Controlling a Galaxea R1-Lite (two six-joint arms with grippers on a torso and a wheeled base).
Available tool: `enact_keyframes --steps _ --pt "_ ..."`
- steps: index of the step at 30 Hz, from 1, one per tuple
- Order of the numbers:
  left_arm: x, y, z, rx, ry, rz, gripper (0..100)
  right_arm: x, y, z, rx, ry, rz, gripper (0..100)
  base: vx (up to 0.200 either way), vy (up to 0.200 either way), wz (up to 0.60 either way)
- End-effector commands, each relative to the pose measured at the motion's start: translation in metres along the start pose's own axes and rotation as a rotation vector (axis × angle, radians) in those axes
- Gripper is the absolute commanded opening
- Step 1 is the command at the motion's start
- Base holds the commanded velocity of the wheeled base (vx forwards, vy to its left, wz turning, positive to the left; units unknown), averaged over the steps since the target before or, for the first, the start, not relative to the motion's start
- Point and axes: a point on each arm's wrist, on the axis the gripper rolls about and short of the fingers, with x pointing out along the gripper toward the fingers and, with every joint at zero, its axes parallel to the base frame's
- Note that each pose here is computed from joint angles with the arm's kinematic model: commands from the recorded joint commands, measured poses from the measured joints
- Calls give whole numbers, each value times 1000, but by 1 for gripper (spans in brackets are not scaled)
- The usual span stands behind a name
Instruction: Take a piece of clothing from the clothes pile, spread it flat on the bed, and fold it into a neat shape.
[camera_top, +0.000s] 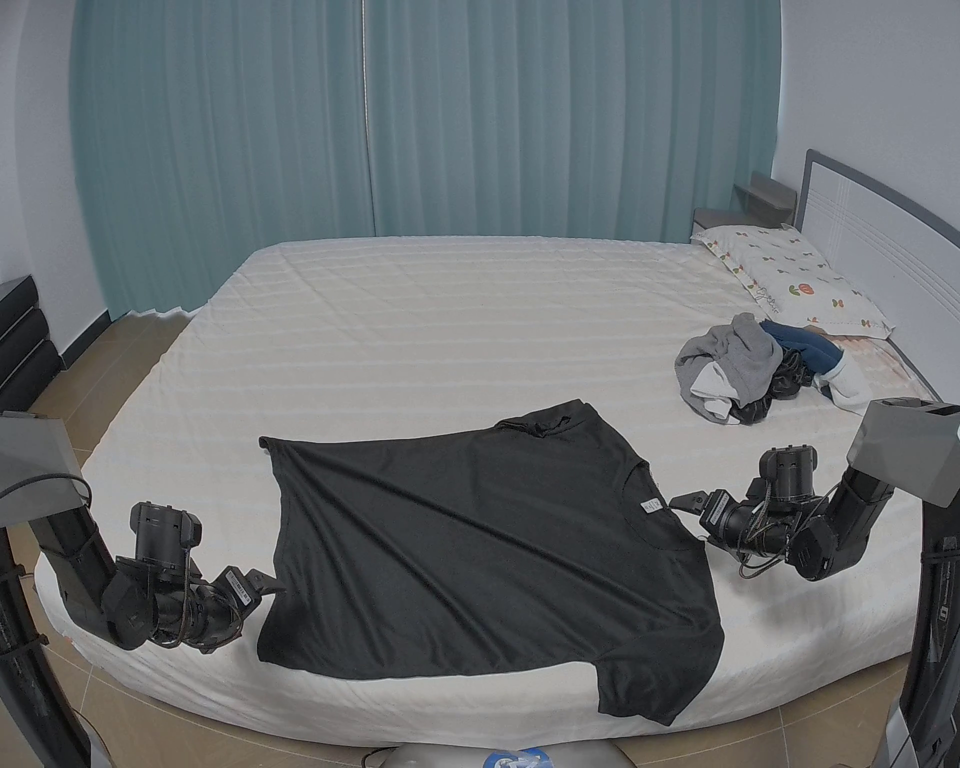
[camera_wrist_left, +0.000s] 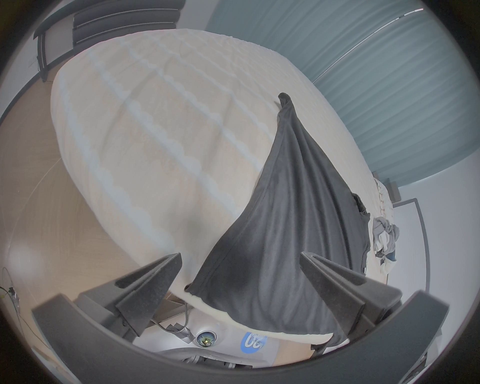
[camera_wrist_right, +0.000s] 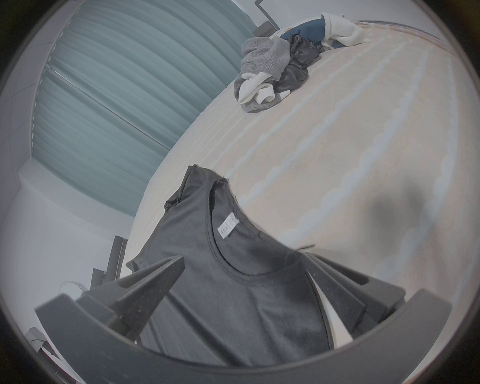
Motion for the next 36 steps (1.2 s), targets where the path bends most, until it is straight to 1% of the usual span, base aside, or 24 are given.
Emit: enact_keyframes --steps 1,8,19,20,23,25,27,30,33,36 --pt "6 2 -7 11 21 27 100 0 0 0 -1 0 2 100 0 0 0" --pt "20 1 -17 41 21 89 100 1 1 1 -1 -1 5 100 0 0 0" --pt "25 -7 -21 73 17 65 100 2 1 0 -3 2 5 100 0 0 0" --pt "25 -7 -22 77 21 65 0 3 1 0 -2 3 4 100 0 0 0" --pt "22 -5 -30 119 44 81 0 3 1 0 -2 3 4 100 0 0 0" --pt "21 -4 -32 145 36 100 0 3 0 0 -1 2 4 100 0 0 0" --pt "22 -4 -32 147 17 117 0 3 1 -1 -2 4 3 100 0 0 0" --pt "22 -2 -32 148 17 132 0 2 0 0 -1 2 4 100 0 0 0" --pt "20 1 -29 162 9 140 0 2 1 0 -1 2 4 100 0 0 0" --pt "12 7 -21 172 -17 173 0 0 0 -1 -1 8 -2 100 0 0 0"
